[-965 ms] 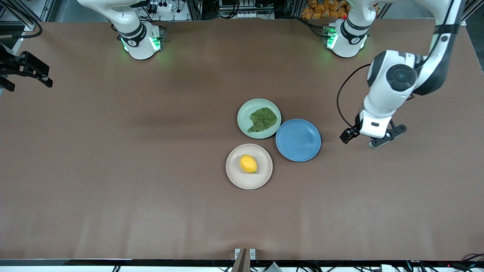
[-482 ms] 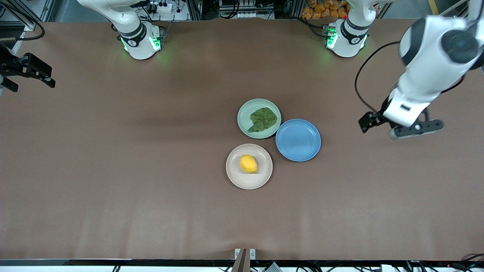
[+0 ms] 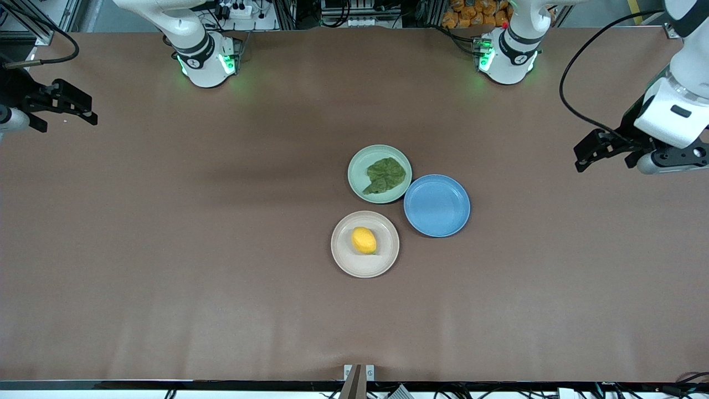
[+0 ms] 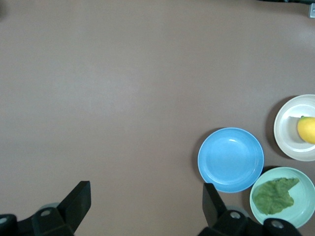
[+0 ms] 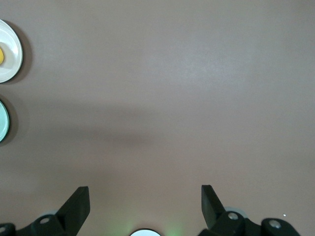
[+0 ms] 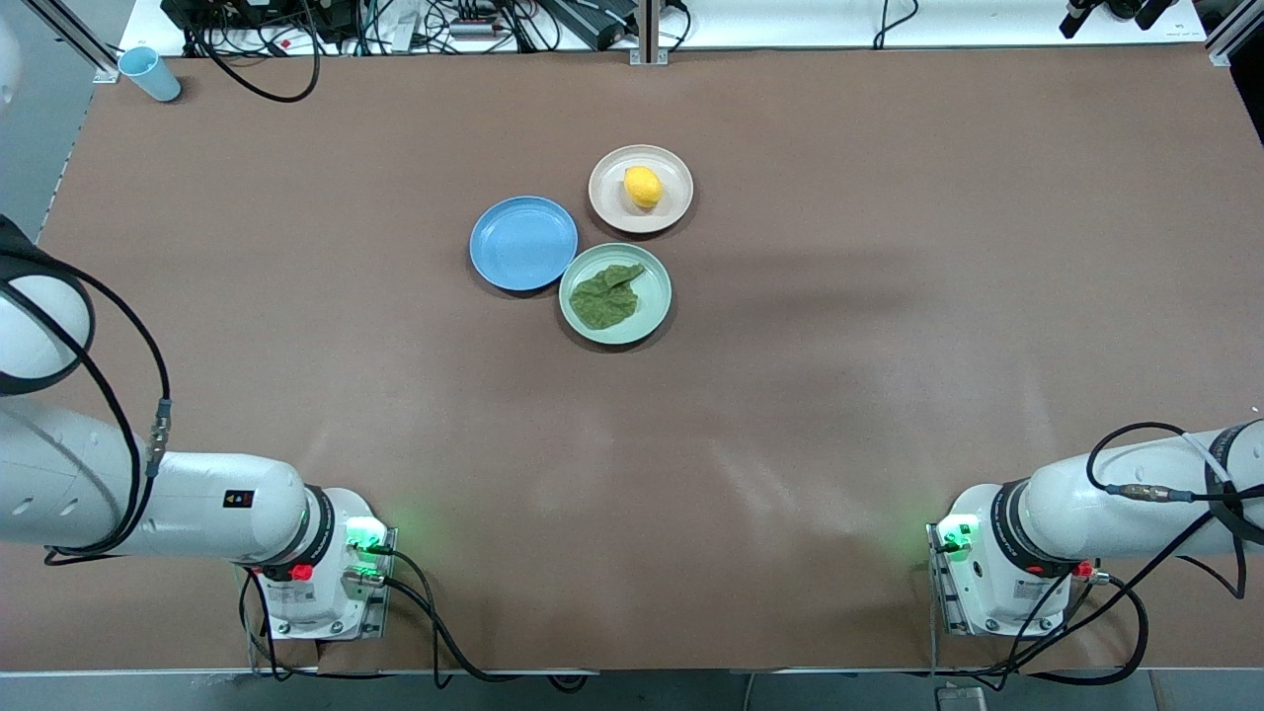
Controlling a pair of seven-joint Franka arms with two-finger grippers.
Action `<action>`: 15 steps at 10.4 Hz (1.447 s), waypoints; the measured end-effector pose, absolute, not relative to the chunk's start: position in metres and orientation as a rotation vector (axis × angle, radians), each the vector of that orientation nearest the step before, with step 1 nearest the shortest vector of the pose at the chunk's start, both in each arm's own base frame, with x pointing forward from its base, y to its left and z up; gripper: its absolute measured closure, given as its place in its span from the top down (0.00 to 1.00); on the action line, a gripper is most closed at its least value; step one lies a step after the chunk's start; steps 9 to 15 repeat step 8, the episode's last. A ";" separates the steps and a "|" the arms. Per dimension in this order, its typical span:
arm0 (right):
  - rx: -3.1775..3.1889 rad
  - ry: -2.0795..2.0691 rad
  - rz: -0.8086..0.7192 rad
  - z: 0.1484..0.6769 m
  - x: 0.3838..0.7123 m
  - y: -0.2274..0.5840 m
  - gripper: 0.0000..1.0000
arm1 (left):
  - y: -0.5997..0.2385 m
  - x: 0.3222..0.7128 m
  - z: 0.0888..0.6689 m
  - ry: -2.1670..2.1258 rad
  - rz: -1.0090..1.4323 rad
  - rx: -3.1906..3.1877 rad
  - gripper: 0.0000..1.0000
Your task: Place lemon and lettuce in plates
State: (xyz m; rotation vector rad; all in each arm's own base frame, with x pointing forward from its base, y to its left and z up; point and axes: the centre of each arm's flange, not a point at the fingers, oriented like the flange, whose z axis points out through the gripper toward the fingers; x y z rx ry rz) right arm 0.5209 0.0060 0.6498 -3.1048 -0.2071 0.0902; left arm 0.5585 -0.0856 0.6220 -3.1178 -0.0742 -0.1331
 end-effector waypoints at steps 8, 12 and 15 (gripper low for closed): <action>-3.104 -0.207 0.092 0.649 0.521 0.006 1.00 | -0.085 0.548 0.650 0.083 -0.067 -3.159 1.00; -3.104 -0.207 0.092 0.649 0.521 0.006 1.00 | -0.085 0.548 0.650 0.083 -0.067 -3.159 1.00; -3.104 -0.207 0.092 0.649 0.521 0.006 1.00 | -0.085 0.548 0.650 0.083 -0.067 -3.159 1.00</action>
